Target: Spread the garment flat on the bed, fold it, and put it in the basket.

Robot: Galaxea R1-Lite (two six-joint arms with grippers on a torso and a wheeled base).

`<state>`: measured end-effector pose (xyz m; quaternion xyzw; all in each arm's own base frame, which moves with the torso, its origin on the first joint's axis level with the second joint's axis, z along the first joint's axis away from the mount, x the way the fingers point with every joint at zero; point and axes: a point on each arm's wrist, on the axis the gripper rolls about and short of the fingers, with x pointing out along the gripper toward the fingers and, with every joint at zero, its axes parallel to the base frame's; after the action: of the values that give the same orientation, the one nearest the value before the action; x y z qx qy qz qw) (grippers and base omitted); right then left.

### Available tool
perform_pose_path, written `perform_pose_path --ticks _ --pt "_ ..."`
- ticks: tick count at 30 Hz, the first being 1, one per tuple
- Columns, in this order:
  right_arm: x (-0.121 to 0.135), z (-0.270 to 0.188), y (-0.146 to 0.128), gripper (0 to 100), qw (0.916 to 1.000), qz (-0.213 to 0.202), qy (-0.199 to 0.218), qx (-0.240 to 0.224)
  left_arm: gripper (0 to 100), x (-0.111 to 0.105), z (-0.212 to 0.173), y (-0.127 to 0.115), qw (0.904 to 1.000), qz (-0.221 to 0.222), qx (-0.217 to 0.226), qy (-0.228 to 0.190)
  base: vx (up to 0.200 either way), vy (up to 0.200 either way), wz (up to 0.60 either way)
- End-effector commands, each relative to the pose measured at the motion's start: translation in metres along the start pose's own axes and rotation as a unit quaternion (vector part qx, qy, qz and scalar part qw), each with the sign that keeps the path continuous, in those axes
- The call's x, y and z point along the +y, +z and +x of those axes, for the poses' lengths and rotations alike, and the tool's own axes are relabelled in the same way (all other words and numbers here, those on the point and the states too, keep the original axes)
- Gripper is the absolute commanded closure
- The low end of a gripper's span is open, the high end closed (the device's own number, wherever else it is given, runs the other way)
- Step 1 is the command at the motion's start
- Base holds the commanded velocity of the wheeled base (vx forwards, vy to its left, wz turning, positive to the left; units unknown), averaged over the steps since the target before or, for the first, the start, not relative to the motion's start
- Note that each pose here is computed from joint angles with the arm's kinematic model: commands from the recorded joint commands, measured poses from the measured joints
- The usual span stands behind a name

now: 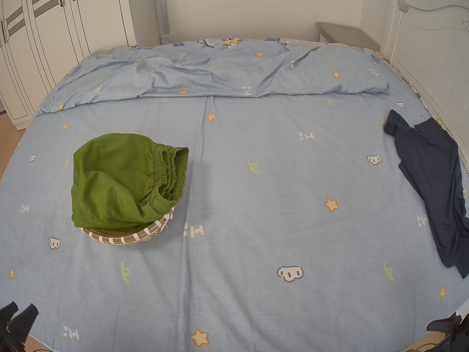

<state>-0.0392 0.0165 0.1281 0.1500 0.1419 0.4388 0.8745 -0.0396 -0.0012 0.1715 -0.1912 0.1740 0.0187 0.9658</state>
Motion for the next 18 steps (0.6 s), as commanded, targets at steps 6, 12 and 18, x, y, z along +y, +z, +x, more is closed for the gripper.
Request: perform_pose_path --ticks 6,12,18 --pt "-0.007 0.000 -0.036 0 0.9996 -0.008 -0.014 -0.025 0 0.028 0.028 -0.065 0.9940 0.070 -0.072 -0.045 0.000 0.000 0.00" --pt "-0.012 0.000 -0.034 0 0.9925 -0.025 -0.105 -0.056 0 0.030 0.039 -0.070 0.9803 0.129 -0.139 -0.055 0.000 0.000 0.00" --pt "-0.027 0.001 -0.038 0 0.9375 -0.167 -0.298 -0.069 0 0.034 0.049 -0.075 0.9577 0.225 -0.179 -0.012 0.000 0.000 0.00"
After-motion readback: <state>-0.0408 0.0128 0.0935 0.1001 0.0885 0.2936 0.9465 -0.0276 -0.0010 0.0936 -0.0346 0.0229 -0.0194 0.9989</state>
